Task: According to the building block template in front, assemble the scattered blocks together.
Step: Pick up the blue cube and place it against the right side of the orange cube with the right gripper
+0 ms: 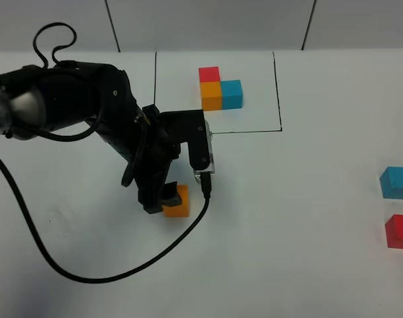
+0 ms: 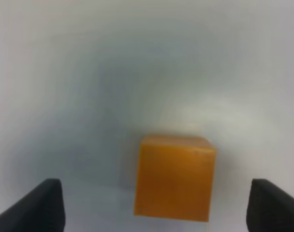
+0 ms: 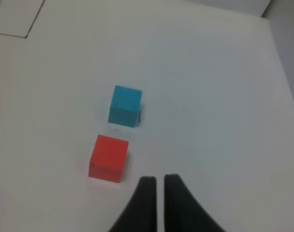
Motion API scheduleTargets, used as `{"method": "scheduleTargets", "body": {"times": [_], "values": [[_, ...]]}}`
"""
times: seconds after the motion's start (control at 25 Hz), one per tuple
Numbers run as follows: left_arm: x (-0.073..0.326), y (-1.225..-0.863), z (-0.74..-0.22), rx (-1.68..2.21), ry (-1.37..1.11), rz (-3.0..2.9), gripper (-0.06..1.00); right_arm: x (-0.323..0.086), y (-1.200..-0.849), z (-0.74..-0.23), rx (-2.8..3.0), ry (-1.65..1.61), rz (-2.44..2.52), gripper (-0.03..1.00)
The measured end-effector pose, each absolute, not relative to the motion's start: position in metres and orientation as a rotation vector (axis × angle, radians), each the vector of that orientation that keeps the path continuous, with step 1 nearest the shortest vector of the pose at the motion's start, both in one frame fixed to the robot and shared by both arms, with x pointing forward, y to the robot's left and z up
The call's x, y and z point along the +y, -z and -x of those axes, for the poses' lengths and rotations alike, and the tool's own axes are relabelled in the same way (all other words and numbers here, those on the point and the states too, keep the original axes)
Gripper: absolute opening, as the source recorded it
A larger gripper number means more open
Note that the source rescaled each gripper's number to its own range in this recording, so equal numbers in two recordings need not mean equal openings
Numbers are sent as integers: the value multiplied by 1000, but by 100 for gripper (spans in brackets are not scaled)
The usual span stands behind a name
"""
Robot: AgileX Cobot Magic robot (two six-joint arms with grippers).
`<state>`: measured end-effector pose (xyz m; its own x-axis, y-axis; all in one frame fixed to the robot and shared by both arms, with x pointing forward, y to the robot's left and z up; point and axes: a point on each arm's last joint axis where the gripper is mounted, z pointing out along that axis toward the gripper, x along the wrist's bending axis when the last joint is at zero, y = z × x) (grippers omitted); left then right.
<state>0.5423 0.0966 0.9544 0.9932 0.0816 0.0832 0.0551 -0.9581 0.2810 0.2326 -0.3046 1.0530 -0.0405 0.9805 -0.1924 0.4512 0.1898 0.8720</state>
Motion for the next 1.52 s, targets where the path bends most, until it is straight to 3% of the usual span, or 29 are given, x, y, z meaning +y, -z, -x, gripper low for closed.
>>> {"method": "scheduleTargets", "body": {"times": [0.12,0.28,0.4,0.6,0.96,1.24,1.52], "values": [[99,-965,-538,93,-135,-2850,65,-305,-1053,-233,1626,-794,-1385,1],[100,-973,-535,87,-134,-2847,17,-305,-1053,-233,1626,-794,-1385,1],[101,-977,-533,126,-116,-2837,2,-305,-1053,-233,1626,-794,-1385,1],[99,-983,-530,450,-59,-2771,0,-305,-1053,-233,1626,-794,-1385,1],[94,-989,-529,1501,164,-2316,0,-305,-1053,-233,1626,-794,-1385,1],[97,-991,-535,1527,53,-2278,0,-305,-1053,-233,1626,-794,-1385,1],[133,-1008,-546,1626,-105,-2246,0,-305,-1053,-233,1626,-794,-1385,1]]}}
